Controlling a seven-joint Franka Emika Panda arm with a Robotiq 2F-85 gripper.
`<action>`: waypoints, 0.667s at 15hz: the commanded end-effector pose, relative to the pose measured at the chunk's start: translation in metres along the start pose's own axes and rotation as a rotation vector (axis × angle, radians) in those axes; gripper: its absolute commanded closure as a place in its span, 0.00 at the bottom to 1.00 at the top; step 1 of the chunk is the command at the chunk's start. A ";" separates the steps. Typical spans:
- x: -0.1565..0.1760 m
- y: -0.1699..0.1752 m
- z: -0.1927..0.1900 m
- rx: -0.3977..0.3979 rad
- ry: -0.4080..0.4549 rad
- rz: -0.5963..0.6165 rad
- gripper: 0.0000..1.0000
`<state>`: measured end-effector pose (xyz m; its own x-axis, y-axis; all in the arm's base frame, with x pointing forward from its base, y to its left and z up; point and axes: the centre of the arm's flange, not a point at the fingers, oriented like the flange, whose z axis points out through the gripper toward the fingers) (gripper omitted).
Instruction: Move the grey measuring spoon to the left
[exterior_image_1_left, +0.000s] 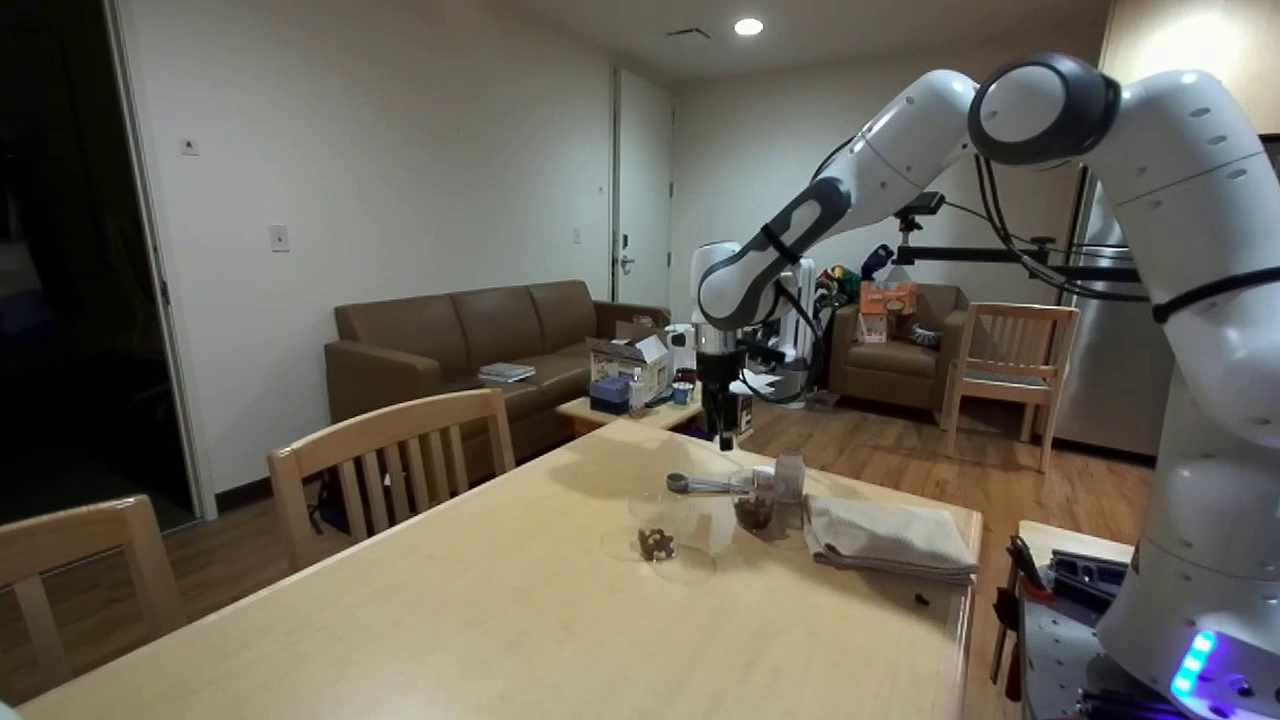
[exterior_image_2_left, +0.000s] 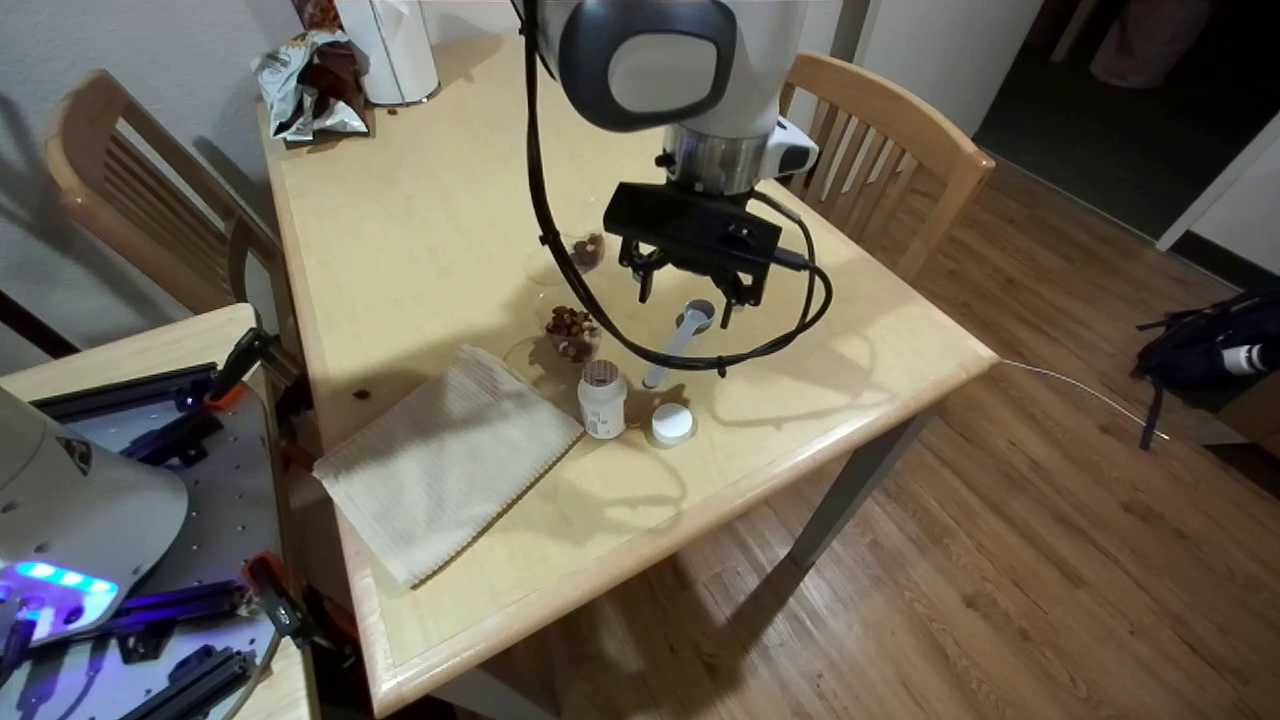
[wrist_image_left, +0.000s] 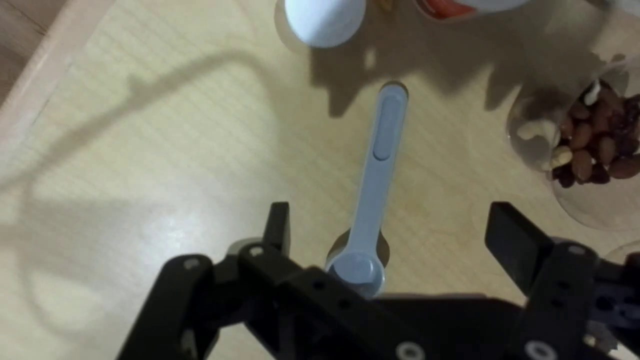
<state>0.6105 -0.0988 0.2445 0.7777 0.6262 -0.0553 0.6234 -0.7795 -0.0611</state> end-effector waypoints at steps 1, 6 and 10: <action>-0.011 0.016 0.012 -0.038 0.029 -0.014 0.00; -0.008 0.017 0.012 -0.041 0.043 0.012 0.00; -0.007 0.015 0.012 -0.071 0.099 -0.048 0.00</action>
<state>0.6151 -0.1129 0.2322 0.7836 0.6212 -0.0090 0.6210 -0.7835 -0.0222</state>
